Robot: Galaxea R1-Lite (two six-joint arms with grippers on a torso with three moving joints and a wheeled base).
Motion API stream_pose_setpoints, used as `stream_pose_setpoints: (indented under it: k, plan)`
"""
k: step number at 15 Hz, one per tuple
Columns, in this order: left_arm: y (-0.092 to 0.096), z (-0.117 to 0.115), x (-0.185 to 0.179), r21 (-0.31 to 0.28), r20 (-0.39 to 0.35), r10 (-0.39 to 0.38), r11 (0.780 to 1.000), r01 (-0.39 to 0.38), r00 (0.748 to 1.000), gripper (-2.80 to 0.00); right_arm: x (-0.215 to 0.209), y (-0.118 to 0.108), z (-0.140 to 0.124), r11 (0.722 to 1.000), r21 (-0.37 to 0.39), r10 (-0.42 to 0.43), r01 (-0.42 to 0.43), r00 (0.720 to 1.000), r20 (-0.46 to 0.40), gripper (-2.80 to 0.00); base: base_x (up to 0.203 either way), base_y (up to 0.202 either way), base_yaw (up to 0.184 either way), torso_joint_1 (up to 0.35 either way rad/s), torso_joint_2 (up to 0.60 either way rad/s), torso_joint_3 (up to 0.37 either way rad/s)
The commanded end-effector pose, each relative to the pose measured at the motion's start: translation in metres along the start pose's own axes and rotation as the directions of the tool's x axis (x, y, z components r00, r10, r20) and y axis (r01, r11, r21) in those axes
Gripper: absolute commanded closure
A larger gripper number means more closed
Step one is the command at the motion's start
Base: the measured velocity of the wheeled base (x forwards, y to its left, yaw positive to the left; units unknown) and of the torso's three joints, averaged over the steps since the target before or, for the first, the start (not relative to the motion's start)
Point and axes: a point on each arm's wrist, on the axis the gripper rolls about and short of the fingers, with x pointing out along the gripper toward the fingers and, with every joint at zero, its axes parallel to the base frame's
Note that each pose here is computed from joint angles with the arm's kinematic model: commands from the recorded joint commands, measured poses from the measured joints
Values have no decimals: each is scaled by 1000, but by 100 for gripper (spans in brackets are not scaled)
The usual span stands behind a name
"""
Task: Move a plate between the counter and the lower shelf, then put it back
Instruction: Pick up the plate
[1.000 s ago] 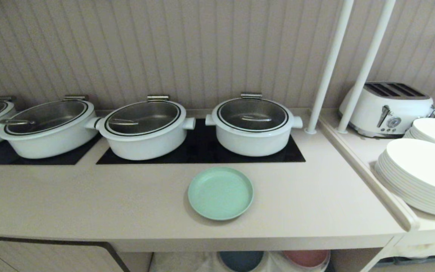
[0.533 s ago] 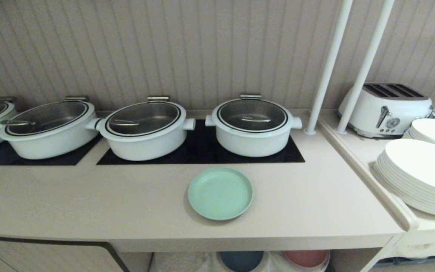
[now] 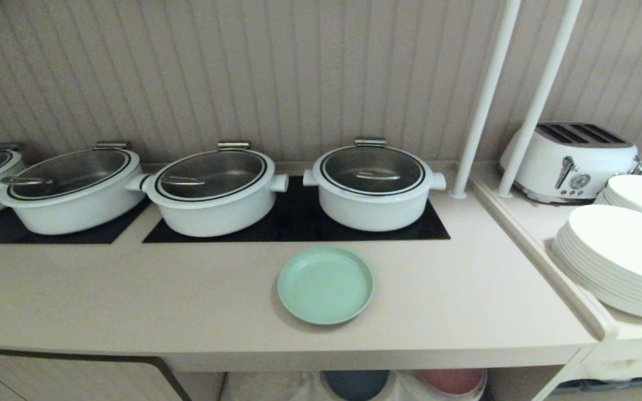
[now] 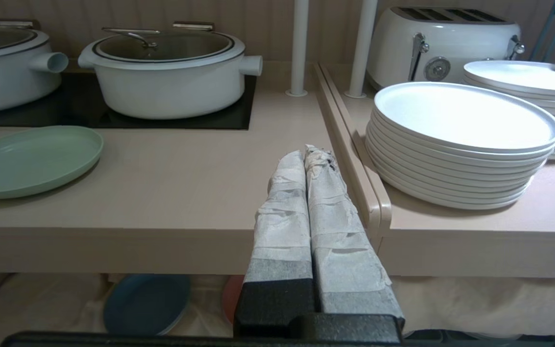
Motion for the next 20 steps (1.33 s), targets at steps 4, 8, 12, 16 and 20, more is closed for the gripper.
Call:
stream_pose_setpoints:
  k: [4,8,12,16,20]
  plan:
    - [0,0,0,-1,2,0,1000,0,1000,0,0,0,0,1000,-10,11,-11,1000,0,0,0,0,0,0,0,0]
    - [0,0,0,-1,0,0,1000,0,1000,0,0,0,0,999,-36,14,-14,1000,-2,0,0,0,0,0,0,0]
    - [0,0,0,-1,2,0,1000,0,1000,0,4,1,10,996,-53,73,-75,997,-38,0,0,0,0,0,0,0]
    - [0,0,0,-1,1,0,1000,0,1000,0,32,0,55,995,-48,85,-91,989,-121,0,0,0,0,0,0,0]
    - [0,0,0,-1,1,0,1000,0,1000,0,83,2,96,977,-27,207,-213,968,-142,0,0,0,0,0,0,0]
